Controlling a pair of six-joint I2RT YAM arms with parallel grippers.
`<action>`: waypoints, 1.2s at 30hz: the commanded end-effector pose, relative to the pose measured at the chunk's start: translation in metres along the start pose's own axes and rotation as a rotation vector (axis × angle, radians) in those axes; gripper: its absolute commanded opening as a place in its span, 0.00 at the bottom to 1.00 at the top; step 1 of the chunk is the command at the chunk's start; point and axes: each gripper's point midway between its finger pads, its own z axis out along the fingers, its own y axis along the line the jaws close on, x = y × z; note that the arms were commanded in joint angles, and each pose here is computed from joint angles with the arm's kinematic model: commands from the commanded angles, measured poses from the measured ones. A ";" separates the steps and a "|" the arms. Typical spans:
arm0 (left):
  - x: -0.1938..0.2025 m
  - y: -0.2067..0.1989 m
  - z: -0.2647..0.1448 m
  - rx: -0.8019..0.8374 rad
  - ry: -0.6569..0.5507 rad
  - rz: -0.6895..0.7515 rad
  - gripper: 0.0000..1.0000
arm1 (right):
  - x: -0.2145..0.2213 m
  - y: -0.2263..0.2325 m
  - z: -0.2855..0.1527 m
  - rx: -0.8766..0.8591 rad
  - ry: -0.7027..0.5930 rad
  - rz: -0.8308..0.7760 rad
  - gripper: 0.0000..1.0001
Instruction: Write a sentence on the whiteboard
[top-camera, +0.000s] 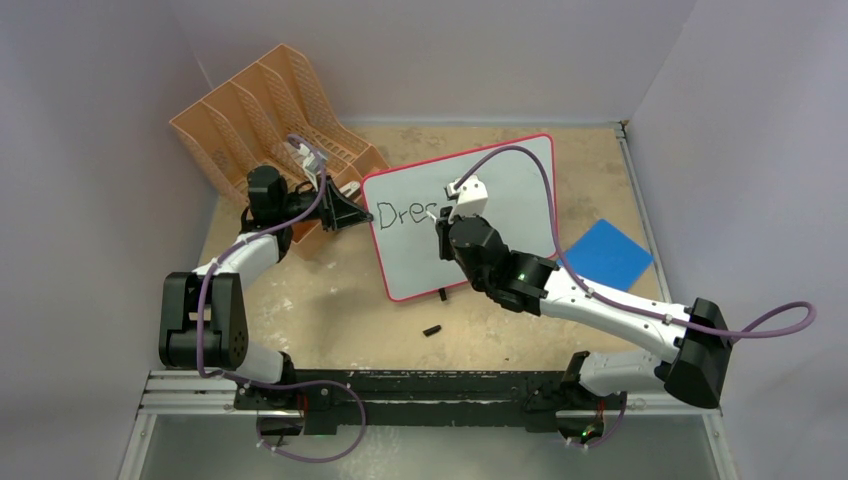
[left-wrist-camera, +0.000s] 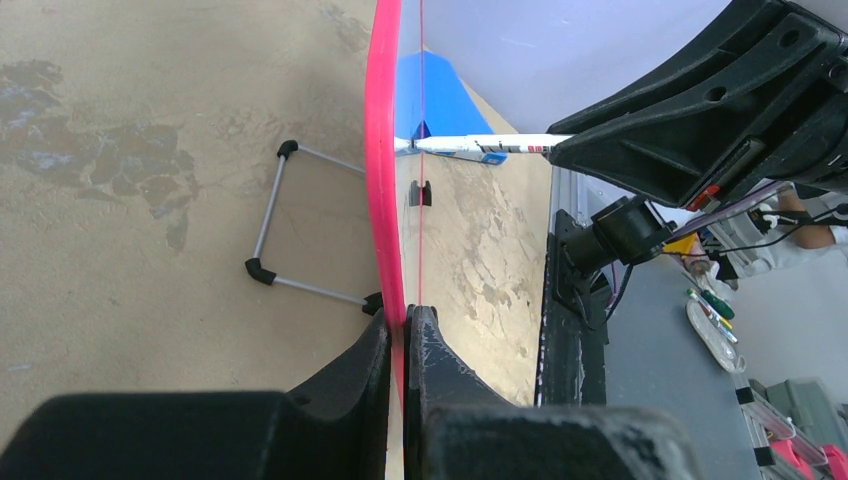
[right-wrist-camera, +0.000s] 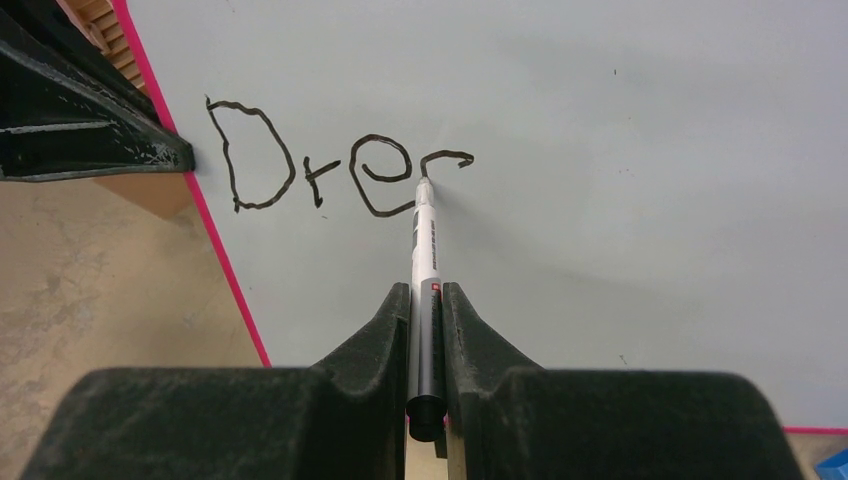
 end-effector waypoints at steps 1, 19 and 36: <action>-0.008 -0.016 0.001 0.055 0.010 0.092 0.00 | -0.004 -0.004 -0.005 0.007 0.009 0.011 0.00; -0.008 -0.016 0.001 0.054 0.011 0.094 0.00 | 0.000 -0.016 -0.004 0.069 0.020 -0.013 0.00; -0.008 -0.016 0.002 0.056 0.012 0.093 0.00 | -0.013 -0.025 -0.007 0.122 -0.030 0.014 0.00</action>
